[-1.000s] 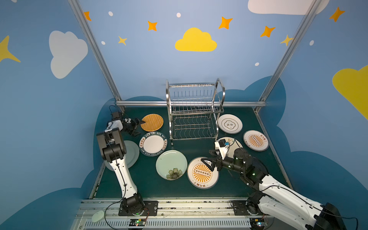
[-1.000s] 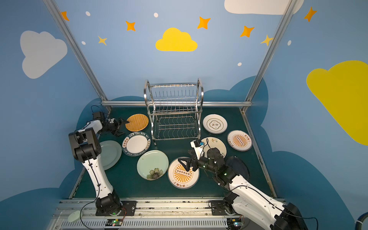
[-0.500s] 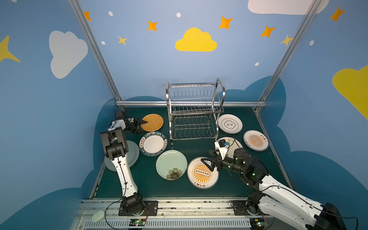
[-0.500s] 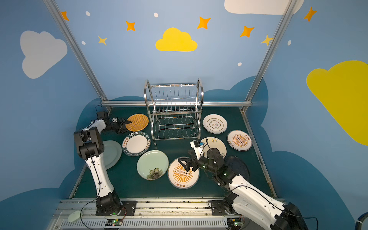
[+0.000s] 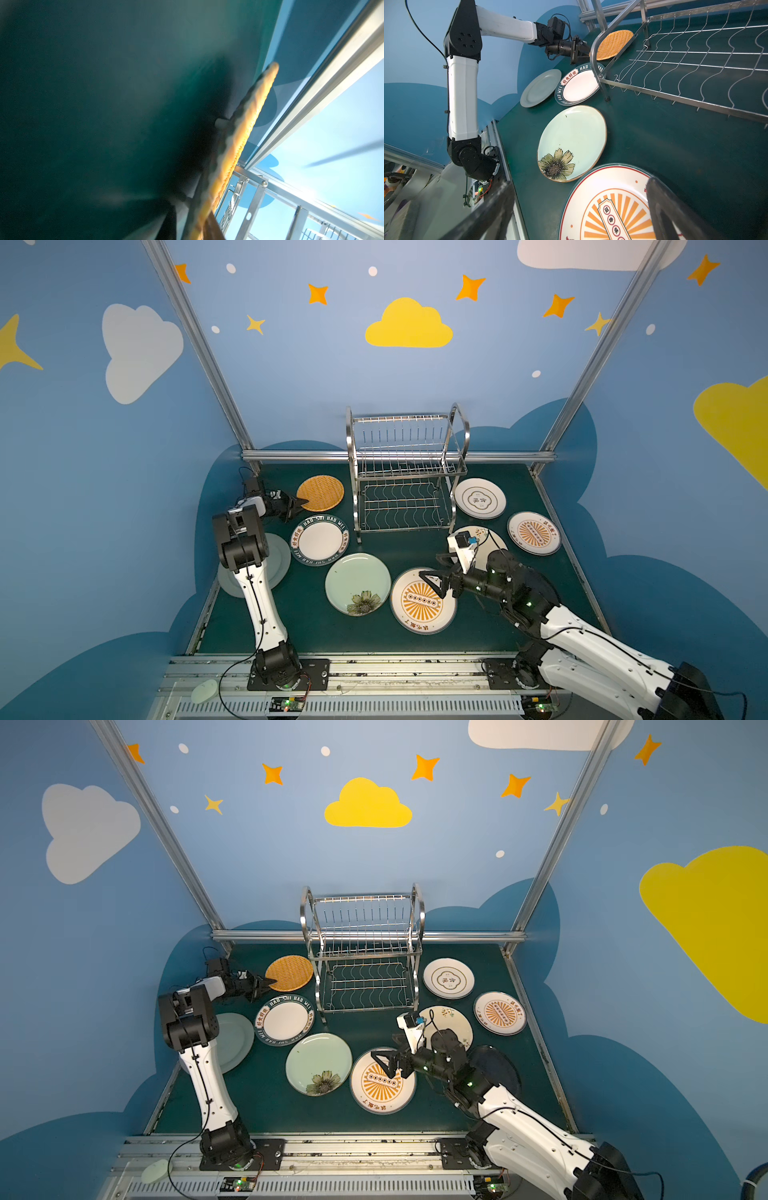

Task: Load plates into a dish rack
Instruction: Pick up the plate from the top-left of the table, then place the plate on the dish rack.

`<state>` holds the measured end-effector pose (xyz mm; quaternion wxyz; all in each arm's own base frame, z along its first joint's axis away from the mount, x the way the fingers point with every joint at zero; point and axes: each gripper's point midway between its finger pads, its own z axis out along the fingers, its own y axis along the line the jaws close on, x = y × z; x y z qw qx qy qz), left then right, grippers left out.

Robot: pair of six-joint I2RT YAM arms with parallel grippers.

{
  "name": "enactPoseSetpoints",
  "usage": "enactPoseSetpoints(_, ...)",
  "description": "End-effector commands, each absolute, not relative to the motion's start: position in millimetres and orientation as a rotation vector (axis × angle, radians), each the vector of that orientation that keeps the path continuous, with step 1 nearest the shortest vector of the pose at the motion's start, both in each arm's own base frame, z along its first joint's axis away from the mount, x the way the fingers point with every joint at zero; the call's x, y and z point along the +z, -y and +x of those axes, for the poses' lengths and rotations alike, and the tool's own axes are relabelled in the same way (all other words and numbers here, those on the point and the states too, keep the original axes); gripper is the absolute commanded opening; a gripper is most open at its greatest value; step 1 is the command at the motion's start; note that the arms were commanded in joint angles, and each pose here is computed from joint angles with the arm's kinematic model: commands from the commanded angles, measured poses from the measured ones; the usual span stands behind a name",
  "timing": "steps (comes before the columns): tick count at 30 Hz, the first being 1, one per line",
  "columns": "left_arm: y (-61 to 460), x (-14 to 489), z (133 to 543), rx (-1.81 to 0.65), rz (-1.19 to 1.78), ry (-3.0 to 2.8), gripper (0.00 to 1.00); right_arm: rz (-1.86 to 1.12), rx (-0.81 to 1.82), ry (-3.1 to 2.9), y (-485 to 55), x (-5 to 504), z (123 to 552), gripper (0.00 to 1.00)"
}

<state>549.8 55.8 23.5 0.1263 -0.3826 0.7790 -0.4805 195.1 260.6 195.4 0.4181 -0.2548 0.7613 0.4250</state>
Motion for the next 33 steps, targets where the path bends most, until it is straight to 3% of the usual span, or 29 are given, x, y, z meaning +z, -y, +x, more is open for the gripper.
enactPoseSetpoints(1, -48.5, -7.5, 548.3, -1.419, -1.198, -2.25, 0.13, -0.644, 1.049, -1.886, -260.4, 204.5, 195.9, 0.97)
enactPoseSetpoints(5, -49.6, 18.9, 554.7, -1.48, -1.198, -2.125, 0.04, -0.636, 1.031, -1.892, -258.9, 202.5, 197.4, 0.97)
enactPoseSetpoints(12, -67.7, 85.4, 537.8, -1.349, -1.264, -1.867, 0.04, -0.62, 1.002, -1.897, -256.4, 201.4, 201.0, 0.97)
enactPoseSetpoints(22, -81.2, 146.3, 469.7, -1.258, -1.297, -1.646, 0.03, -0.602, 0.971, -1.888, -250.0, 202.9, 200.8, 0.97)
enactPoseSetpoints(33, -46.6, 209.0, 346.8, -1.129, -1.277, -1.672, 0.03, -0.544, 0.885, -1.911, -239.1, 199.0, 210.2, 0.97)
